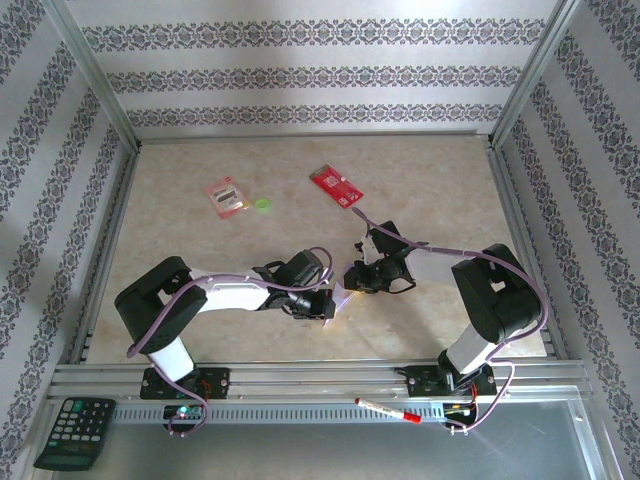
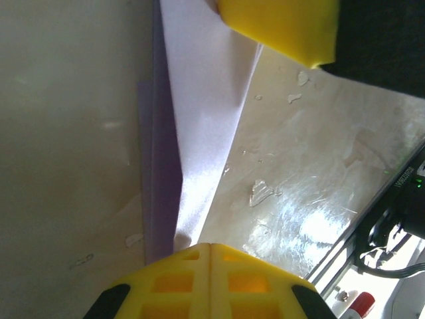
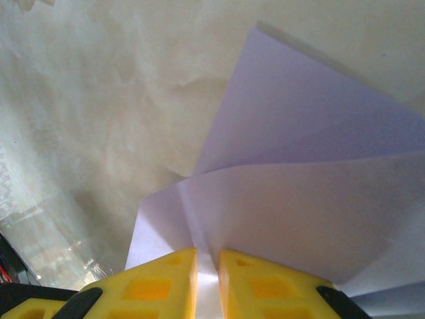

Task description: Fold a paper plane with a square sheet of paper (pick it up from the middle)

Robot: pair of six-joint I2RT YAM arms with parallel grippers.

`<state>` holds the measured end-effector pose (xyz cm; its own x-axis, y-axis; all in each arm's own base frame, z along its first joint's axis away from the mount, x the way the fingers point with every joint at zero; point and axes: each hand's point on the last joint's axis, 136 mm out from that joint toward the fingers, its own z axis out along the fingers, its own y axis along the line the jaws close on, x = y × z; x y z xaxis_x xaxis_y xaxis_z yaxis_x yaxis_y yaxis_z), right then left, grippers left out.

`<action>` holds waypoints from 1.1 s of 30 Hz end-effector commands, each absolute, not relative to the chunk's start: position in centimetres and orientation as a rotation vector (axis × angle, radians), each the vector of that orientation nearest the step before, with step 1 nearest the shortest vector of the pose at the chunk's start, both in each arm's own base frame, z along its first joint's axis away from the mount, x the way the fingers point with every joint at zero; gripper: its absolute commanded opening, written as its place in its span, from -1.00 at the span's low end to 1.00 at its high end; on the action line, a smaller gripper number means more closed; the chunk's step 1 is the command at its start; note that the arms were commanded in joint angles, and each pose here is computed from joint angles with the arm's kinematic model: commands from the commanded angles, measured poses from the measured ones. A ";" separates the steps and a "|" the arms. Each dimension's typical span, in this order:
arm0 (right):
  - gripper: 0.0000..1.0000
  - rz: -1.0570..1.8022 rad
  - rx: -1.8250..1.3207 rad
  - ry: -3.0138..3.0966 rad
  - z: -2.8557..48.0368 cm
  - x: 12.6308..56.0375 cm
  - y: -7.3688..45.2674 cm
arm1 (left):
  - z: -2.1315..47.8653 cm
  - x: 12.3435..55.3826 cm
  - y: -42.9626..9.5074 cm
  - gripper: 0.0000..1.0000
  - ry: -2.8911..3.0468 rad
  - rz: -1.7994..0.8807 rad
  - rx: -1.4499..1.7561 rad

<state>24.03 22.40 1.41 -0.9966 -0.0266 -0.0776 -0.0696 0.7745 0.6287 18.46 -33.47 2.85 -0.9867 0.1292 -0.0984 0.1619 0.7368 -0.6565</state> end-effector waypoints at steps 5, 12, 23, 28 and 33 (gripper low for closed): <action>-0.60 0.934 -0.040 2.980 -0.7 22.8 20.8 | 1.8 18.6 -32.7 -0.99 2.899 -1.076 0.228; -0.60 0.925 -0.037 2.982 -0.8 22.8 20.7 | 1.4 18.6 -32.5 -0.99 2.910 -1.056 0.238; -0.60 0.952 -0.046 2.956 0.1 23.1 20.9 | 0.3 18.2 -32.1 -1.00 2.936 -1.036 0.237; -0.59 0.978 -0.056 2.926 1.3 23.4 21.1 | -0.1 18.2 -31.6 -1.00 2.949 -0.996 0.222; -0.56 1.044 -0.071 2.880 2.9 23.6 21.7 | -0.6 18.1 -31.2 -1.00 2.960 -0.986 0.210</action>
<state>24.07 22.07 2.34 -0.9962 -0.0158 -0.0861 -0.0670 0.7706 0.6337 18.51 -33.13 1.80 -0.9876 0.1264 -0.0927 0.1561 0.7430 -0.6508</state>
